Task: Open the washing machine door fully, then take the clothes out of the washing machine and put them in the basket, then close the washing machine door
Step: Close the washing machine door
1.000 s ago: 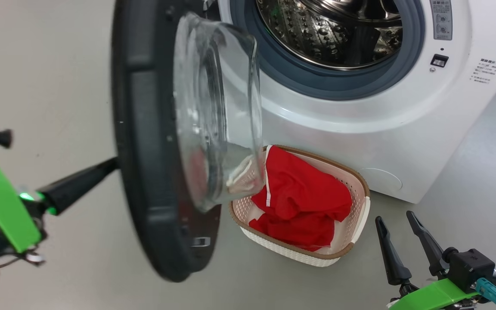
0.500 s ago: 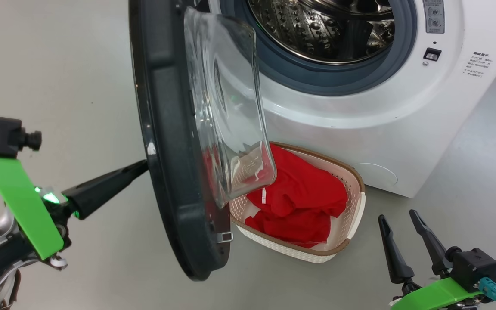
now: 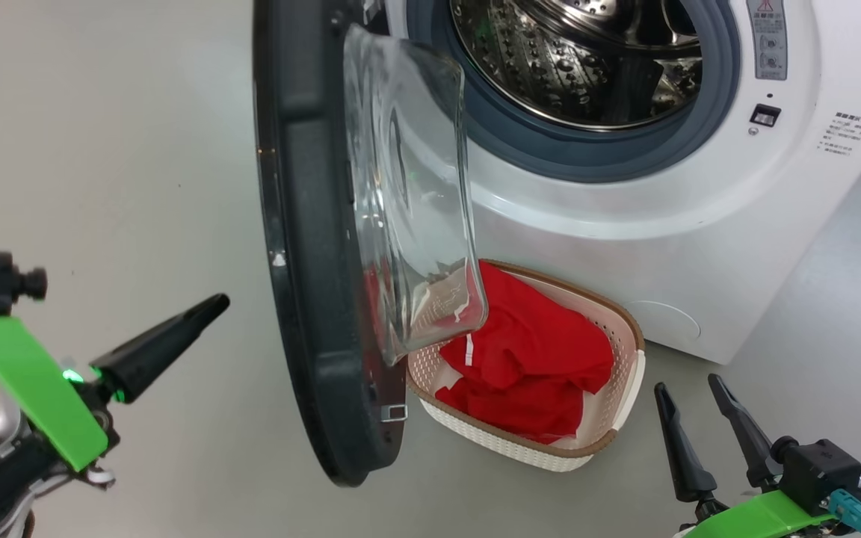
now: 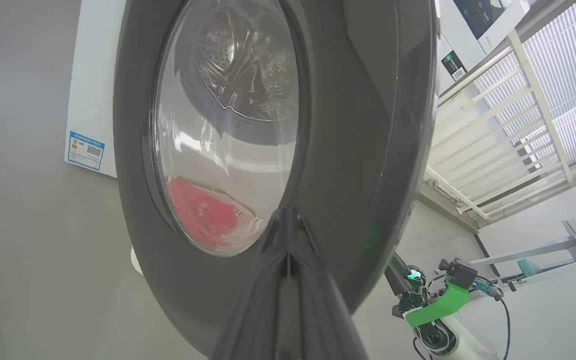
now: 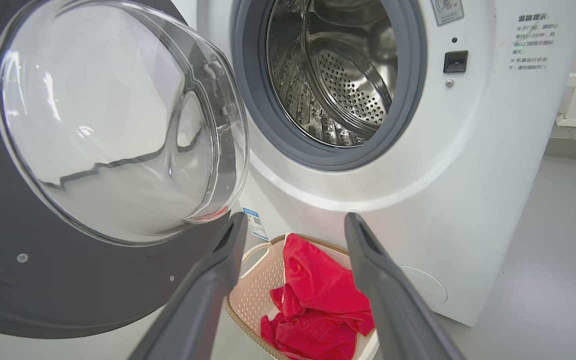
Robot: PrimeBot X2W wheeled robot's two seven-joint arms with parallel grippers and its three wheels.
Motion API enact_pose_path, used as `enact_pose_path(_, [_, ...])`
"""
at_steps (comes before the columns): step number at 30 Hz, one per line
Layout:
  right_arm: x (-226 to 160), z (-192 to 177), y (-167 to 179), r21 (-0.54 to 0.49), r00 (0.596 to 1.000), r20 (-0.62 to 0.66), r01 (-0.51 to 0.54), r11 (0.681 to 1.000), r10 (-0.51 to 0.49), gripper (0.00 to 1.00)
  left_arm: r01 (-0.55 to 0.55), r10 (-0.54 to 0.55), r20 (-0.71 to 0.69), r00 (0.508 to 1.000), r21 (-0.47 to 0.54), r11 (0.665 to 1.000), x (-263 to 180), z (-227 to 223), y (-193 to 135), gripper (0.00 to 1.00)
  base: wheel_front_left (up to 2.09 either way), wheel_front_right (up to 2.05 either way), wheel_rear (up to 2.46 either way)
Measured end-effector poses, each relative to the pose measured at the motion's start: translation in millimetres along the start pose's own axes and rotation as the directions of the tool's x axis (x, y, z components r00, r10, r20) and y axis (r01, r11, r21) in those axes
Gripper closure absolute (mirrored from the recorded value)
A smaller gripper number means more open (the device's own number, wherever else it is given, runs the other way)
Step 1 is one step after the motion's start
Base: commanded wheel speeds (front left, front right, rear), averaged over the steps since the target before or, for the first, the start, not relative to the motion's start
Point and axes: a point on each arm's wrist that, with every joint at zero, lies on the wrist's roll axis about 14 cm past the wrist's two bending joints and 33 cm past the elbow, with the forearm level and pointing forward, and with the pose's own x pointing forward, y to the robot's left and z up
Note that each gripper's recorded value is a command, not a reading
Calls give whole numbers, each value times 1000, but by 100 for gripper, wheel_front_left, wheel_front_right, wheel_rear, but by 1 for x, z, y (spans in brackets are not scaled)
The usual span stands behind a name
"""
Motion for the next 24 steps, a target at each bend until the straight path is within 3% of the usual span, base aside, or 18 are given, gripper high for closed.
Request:
enact_pose_path(2, [1, 1, 5, -2, 1000, 3, -13, 1000, 13, 0, -31, 31, 19, 999, -12, 999, -8, -2, 10, 89, 0, 0, 0])
enact_pose_path(4, [1, 3, 8, -2, 1000, 6, -22, 1000, 22, 0, -61, 63, 39, 997, -29, 998, -15, -4, 20, 74, 0, 0, 0])
enact_pose_path(7, [2, 5, 12, -3, 999, 11, -32, 999, 32, 0, -99, 103, 69, 992, -57, 993, -25, -9, 32, 60, 0, 0, 0])
enact_pose_path(8, [2, 5, 13, -4, 999, 12, -36, 999, 36, 0, -112, 117, 79, 990, -66, 992, -29, -11, 36, 60, 0, 0, 0])
enact_pose_path(10, [2, 6, 16, -6, 999, 13, -42, 999, 42, 0, -141, 148, 96, 984, -76, 987, -36, -16, 45, 47, 0, 0, 0])
enact_pose_path(11, [2, 6, 17, -7, 999, 14, -44, 999, 44, 0, -155, 163, 104, 981, -82, 984, -39, -19, 50, 35, 0, 0, 0])
enact_pose_path(13, [2, 6, 18, -7, 999, 14, -47, 999, 47, 0, -181, 192, 116, 975, -99, 978, -45, -25, 58, 0, 0, 0, 0])
enact_pose_path(24, [2, 0, 24, -2, 998, -6, -67, 998, 67, 0, -314, 337, 171, 926, -147, 938, -70, -64, 94, 0, 0, 0, 0])
